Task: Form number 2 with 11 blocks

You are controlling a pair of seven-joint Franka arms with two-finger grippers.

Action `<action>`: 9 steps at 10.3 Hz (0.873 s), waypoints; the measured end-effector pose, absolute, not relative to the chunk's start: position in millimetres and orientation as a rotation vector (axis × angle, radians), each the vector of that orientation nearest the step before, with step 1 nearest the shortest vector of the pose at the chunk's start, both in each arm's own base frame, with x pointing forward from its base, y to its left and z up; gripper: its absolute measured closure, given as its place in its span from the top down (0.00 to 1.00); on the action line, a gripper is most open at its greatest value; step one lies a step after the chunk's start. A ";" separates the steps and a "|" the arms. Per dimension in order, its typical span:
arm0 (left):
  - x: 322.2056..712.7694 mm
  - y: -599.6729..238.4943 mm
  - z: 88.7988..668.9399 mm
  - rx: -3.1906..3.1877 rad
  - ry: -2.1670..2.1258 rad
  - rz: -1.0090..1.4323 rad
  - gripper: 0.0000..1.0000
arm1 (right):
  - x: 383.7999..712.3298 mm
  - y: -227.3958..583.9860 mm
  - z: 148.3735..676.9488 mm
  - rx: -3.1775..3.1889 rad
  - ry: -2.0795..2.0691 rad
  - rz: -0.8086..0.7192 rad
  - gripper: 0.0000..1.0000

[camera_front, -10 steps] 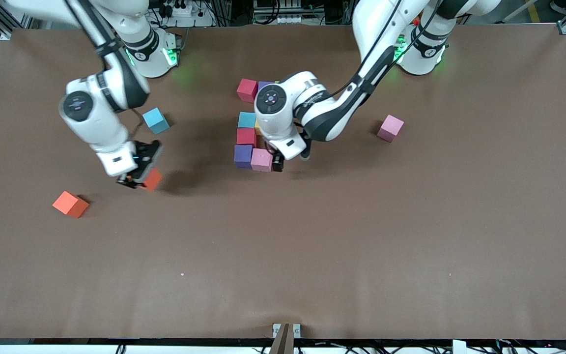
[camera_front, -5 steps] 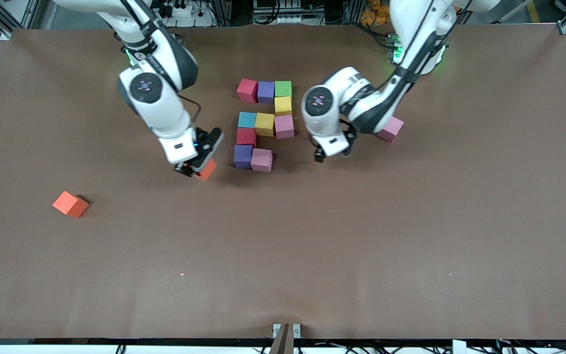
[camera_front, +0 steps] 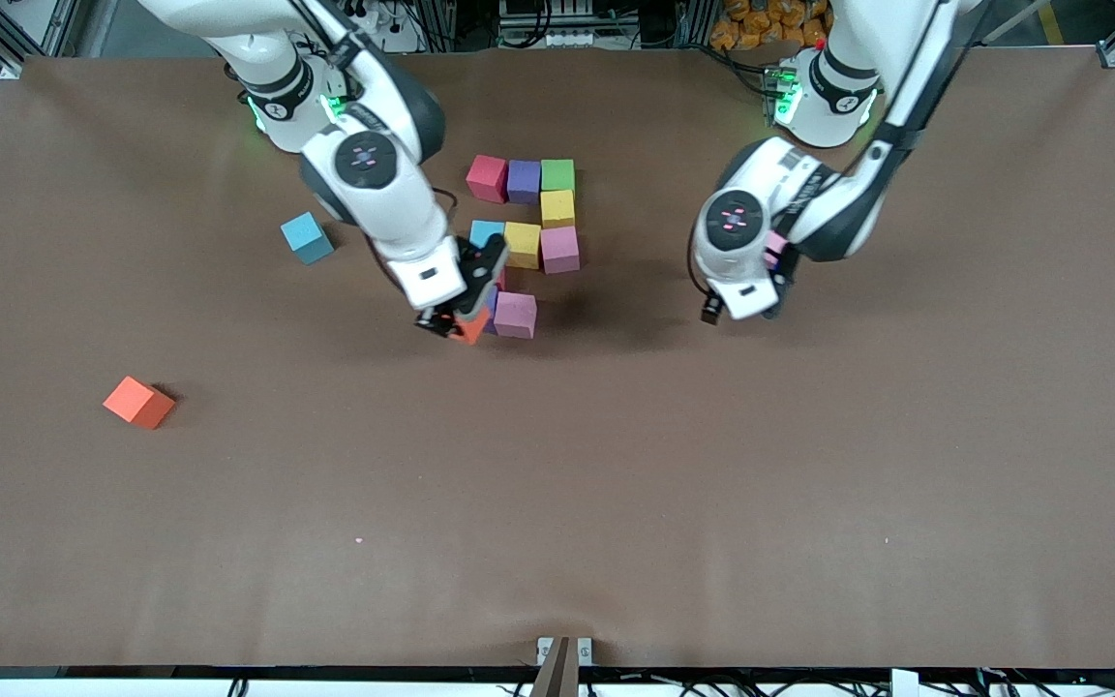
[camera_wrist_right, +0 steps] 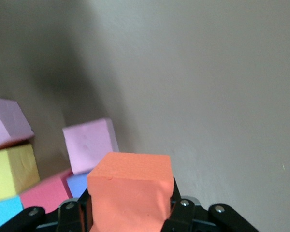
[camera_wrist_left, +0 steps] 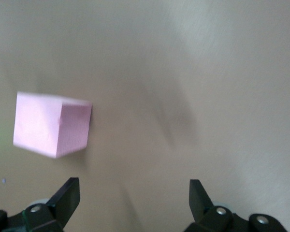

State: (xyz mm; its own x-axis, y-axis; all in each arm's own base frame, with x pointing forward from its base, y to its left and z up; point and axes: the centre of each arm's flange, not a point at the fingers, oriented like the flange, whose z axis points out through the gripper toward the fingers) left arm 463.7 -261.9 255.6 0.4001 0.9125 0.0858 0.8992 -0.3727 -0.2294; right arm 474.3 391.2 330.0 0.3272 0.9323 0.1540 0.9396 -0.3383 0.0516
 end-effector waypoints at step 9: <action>546.3 -189.7 323.7 -2.529 -1.681 -0.007 1.00 | 442.8 504.7 253.5 -2.386 -1.940 -0.176 0.58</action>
State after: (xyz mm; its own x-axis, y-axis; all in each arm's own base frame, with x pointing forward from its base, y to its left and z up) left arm 546.3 -189.7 323.7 0.3891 0.9191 0.0618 0.9196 -0.3836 -0.0845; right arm 442.8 504.7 253.5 0.2007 0.9713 0.1273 0.9784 -0.2054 0.0243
